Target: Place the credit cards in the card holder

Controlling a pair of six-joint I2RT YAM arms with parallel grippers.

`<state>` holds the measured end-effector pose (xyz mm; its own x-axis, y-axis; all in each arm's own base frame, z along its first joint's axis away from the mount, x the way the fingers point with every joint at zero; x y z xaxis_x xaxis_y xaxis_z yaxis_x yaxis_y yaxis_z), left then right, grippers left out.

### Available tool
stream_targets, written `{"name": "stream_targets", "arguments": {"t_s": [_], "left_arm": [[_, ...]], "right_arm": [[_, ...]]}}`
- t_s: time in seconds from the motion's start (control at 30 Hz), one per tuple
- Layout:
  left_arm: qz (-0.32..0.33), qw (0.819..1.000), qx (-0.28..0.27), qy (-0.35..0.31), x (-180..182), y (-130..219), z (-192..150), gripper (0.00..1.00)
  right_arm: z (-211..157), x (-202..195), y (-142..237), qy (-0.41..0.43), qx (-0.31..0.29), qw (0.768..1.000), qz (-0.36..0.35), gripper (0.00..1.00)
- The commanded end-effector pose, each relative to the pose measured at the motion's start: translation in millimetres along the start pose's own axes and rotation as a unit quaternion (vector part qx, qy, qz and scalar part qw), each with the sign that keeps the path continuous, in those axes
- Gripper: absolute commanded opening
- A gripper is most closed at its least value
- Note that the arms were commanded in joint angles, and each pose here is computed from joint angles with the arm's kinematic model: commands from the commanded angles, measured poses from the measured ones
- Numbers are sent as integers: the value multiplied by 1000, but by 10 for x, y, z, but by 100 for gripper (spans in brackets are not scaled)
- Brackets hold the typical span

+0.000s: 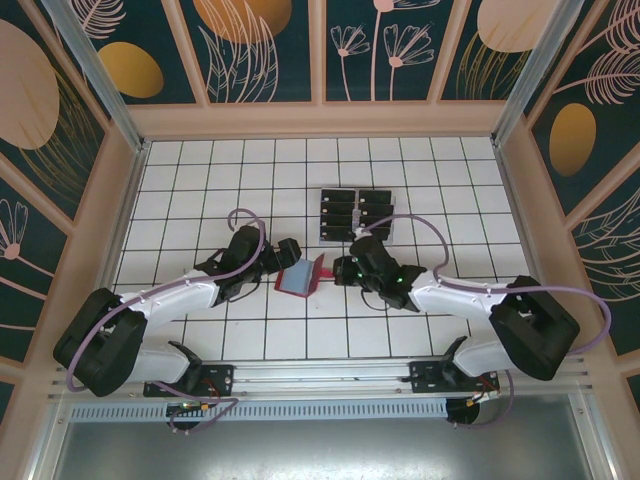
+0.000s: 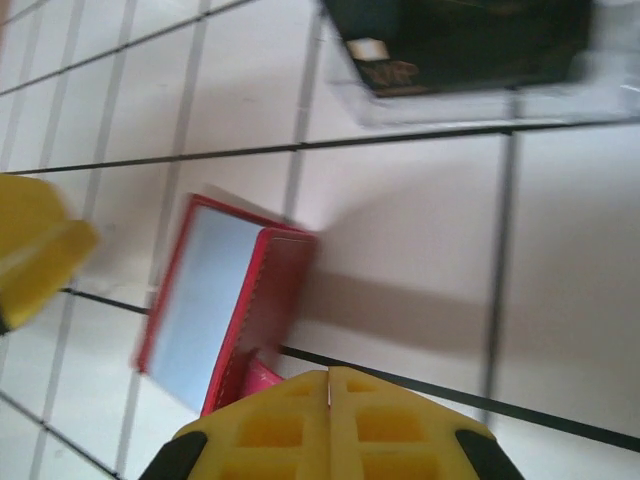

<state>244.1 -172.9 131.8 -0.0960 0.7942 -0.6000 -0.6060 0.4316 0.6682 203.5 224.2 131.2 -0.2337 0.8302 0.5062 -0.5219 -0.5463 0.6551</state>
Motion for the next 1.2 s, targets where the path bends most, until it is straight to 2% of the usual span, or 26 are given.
{"name": "stream_targets", "arguments": {"t_s": [0.0, 0.2, 0.33, 0.4, 0.77, 1.17], "left_arm": [[20, 1000, -6, 0, 77, 30, -27, 98], [21, 1000, 1, 0, 106, 24, -59, 98], [6, 1000, 3, 0, 79, 12, -65, 98], [4, 1000, 5, -1, 72, -4, -70, 98], [-31, 999, 17, -12, -75, -53, -58, 99], [-5, 1000, 20, -13, -41, -108, -65, 99]], "right_arm": [[-50, -237, 17, -24, -11, 999, -18, 0], [-147, -508, -31, -25, 2, 998, -52, 2], [-143, -519, -22, -22, 4, 998, -56, 28], [-133, -508, -9, -22, 3, 998, -54, 33], [-81, -435, 98, -25, -9, 999, -37, 40], [69, -160, 209, -20, -19, 999, 17, 42]]}}
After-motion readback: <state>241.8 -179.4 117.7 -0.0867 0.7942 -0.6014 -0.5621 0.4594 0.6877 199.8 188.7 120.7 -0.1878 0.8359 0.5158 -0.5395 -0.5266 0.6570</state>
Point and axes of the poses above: each hand's point on the last joint's axis, 136 mm out from that joint toward the fingers, its own y axis back along the fingers, its own x axis along the line the jaws close on, z = x × y, the point moved 8 cm from there along y, back along the fingers, and after that the axes turned 3 degrees about y, right-handed, at the moved point
